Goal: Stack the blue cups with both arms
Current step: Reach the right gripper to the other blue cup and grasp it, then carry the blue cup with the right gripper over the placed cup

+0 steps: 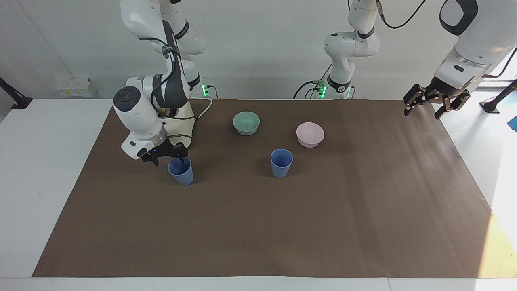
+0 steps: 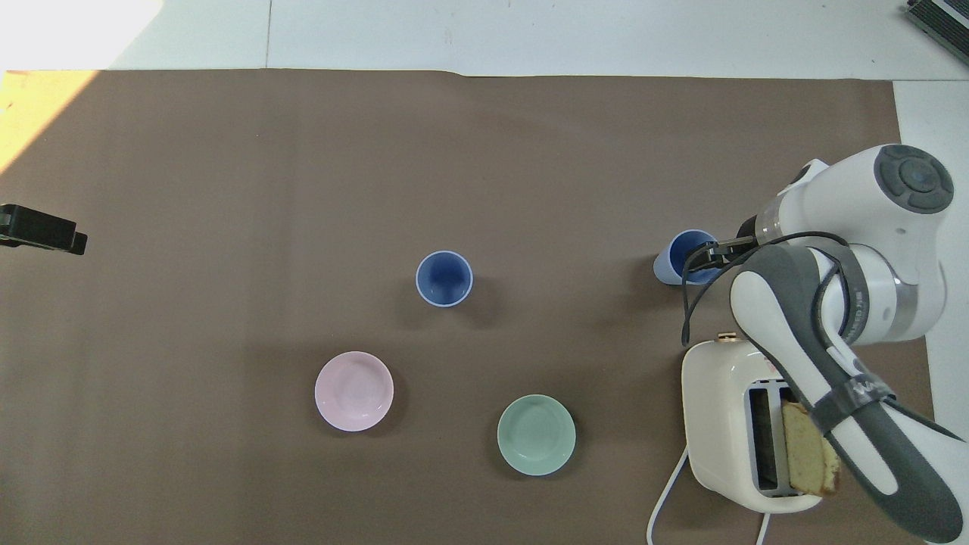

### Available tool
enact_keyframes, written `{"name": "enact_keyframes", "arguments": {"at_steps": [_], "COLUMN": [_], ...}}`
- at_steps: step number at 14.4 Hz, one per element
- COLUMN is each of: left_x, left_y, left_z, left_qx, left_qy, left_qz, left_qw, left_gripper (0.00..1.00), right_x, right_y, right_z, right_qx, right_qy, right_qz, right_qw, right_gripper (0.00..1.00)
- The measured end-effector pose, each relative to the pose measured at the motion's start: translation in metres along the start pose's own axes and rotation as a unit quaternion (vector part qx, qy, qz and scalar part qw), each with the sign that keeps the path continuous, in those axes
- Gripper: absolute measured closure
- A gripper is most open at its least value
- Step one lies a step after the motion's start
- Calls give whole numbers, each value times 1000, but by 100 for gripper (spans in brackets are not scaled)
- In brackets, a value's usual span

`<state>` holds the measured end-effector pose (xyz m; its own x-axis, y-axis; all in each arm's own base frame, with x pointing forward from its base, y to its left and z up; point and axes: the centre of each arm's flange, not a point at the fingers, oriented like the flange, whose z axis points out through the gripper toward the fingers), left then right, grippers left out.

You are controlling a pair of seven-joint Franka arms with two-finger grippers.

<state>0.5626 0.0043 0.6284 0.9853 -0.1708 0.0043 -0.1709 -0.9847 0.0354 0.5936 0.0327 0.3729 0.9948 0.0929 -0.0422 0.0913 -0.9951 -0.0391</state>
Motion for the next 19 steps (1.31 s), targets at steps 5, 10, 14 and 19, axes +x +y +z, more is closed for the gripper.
{"name": "enact_keyframes", "arguments": {"at_steps": [5,10,14,19], "left_x": [0,0,0,-1], "left_y": [-1,-1,-1,-3], "left_z": [0,0,0,0], "left_qx": [0,0,0,0], "left_qy": [0,0,0,0], "left_qz": [-1,-1,-1,-3], "left_qw": [1000,1000,1000,1000], "left_gripper": [0,0,0,0], "right_x": [2,3,8,13], "right_y": [0,-6,-25,-105], "right_z": [6,5,-25,-105], "right_qx": [1,1,2,0], "right_qy": [1,0,-21,-17], "right_qz": [-1,-9,-24,13], "right_qw": [1000,1000,999,1000], "right_gripper": [42,95,96,96]}}
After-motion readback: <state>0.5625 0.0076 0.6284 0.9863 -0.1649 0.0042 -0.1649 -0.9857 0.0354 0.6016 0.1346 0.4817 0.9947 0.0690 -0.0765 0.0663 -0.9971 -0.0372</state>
